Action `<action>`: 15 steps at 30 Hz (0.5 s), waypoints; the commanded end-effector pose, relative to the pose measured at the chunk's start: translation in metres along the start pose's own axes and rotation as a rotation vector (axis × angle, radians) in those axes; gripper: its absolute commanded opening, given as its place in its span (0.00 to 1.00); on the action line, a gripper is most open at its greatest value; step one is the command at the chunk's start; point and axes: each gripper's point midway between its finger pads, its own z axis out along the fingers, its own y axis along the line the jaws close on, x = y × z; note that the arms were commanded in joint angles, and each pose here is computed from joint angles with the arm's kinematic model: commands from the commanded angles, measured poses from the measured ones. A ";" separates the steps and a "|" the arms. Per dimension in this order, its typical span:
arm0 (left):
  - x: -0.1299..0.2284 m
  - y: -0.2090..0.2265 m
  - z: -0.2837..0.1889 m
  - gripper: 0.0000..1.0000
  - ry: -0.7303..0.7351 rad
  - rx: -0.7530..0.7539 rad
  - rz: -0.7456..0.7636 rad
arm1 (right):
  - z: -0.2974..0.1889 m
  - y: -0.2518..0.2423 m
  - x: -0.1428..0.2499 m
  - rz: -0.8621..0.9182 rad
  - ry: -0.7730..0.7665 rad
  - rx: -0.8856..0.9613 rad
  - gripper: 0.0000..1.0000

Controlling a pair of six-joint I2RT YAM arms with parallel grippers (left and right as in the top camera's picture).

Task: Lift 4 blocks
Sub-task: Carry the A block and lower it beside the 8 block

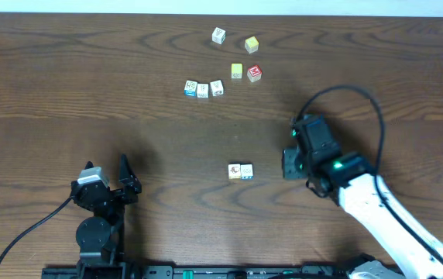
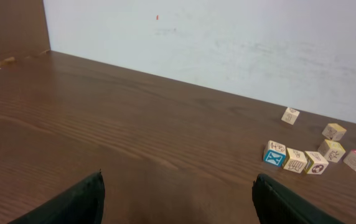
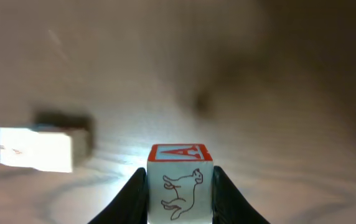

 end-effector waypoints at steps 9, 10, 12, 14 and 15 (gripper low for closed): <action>0.019 0.005 0.002 0.77 0.053 -0.020 0.011 | 0.018 0.038 0.019 -0.046 0.047 -0.075 0.05; 0.019 0.005 0.002 0.77 0.053 -0.020 0.011 | 0.018 0.042 0.017 -0.051 0.034 -0.082 0.07; 0.019 0.005 0.002 0.76 0.053 -0.020 0.011 | 0.021 0.043 0.014 -0.046 0.024 -0.080 0.07; 0.019 0.005 0.002 0.76 0.053 -0.020 0.011 | 0.026 0.043 0.014 -0.032 0.026 -0.073 0.07; 0.019 0.005 0.002 0.76 0.053 -0.020 0.011 | 0.029 0.043 0.014 -0.032 0.029 -0.071 0.07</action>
